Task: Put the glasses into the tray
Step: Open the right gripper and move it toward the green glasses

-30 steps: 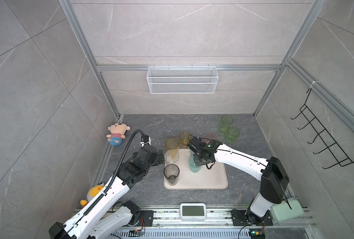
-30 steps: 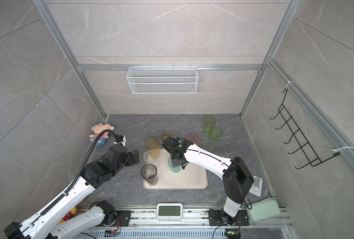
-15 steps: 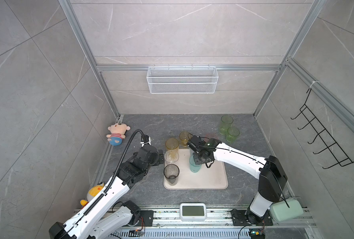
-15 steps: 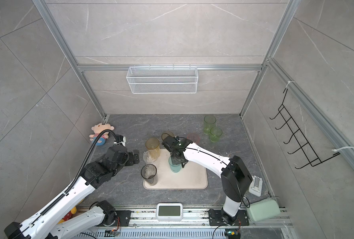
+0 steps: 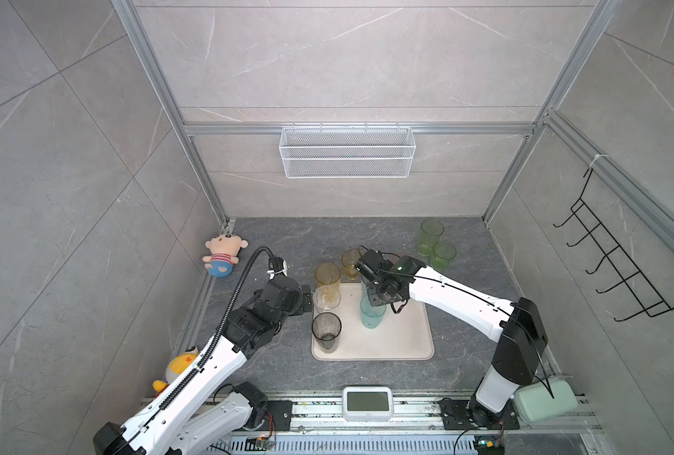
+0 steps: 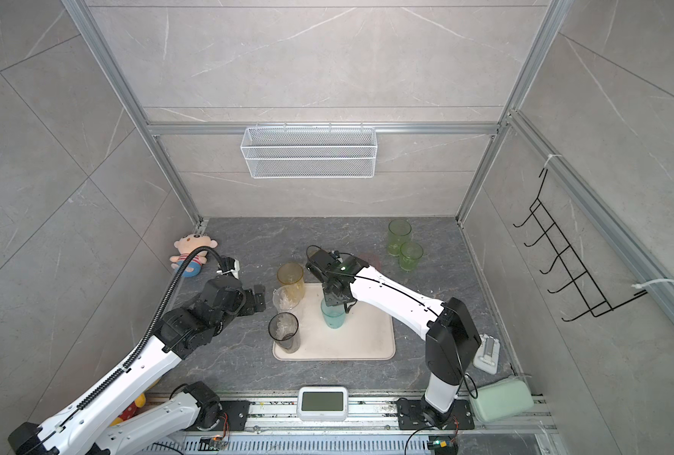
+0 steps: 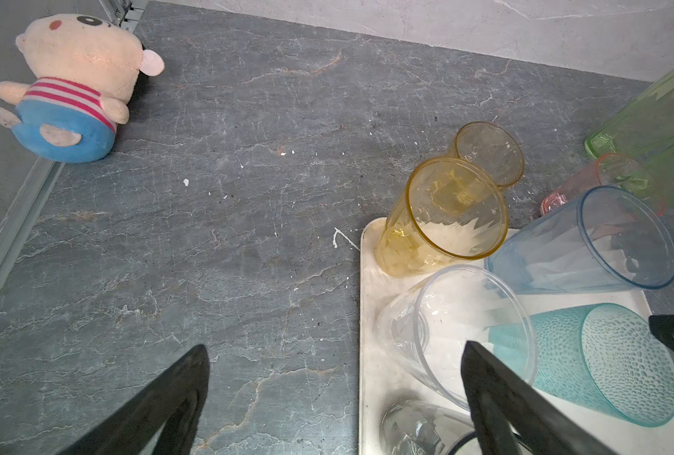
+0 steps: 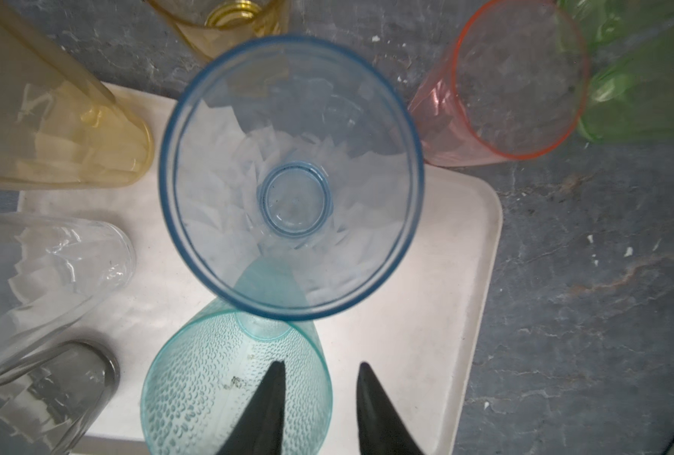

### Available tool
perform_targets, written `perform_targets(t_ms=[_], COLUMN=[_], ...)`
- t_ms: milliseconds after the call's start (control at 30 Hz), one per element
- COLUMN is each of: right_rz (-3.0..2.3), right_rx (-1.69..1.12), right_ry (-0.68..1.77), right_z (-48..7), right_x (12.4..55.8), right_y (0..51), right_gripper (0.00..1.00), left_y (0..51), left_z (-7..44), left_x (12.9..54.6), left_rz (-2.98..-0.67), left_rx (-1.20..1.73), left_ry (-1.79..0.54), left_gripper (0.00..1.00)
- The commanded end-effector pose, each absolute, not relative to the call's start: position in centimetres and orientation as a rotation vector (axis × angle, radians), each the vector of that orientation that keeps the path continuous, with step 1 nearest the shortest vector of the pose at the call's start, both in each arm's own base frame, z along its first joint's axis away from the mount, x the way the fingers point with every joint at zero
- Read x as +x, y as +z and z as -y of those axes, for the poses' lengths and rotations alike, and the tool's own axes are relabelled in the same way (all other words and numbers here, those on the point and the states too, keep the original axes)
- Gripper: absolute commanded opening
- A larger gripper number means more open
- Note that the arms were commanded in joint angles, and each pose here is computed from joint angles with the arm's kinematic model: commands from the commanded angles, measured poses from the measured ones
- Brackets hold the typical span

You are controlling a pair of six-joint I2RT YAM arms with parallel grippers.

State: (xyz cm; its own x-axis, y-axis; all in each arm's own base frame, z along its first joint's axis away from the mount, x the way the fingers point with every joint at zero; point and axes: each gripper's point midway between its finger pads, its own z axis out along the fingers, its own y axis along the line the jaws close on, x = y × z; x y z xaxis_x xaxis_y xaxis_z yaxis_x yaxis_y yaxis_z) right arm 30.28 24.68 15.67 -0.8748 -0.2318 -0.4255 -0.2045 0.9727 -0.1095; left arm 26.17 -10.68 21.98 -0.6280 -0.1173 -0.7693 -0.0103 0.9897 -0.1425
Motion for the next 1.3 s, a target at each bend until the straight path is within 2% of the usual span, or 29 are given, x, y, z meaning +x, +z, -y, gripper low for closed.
perform_targets(t_ms=[0, 167, 467, 867, 1267], right_rz=[-2.567, -2.469, -2.361, -2.338, -2.358], right_rx=[-0.290, -0.275, -0.135, 0.128, 0.286], right_ry=[-0.139, -0.196, -0.176, -0.118, -0.082], right_z=[-23.1, -22.1, -18.8, -12.2, -7.8], right_x=[31.1, 32.7, 38.3, 47.1, 51.5], right_y=[19.5, 22.2, 24.8, 23.5, 21.2], right_gripper=[0.40, 0.47, 0.53, 0.58, 0.64], left_y=[22.4, 22.4, 22.1, 22.3, 23.5], left_z=[10.7, 10.7, 10.7, 10.8, 11.9], left_x=[26.3, 26.4, 26.7, 27.4, 28.4], left_rz=[-2.233, -2.232, -2.236, -2.204, -2.175], left_rx=[-0.113, -0.115, -0.109, -0.080, -0.048], left_ry=[-0.174, -0.175, -0.151, -0.124, -0.159], left_gripper=[1.00, 1.00, 1.00, 1.00, 1.00])
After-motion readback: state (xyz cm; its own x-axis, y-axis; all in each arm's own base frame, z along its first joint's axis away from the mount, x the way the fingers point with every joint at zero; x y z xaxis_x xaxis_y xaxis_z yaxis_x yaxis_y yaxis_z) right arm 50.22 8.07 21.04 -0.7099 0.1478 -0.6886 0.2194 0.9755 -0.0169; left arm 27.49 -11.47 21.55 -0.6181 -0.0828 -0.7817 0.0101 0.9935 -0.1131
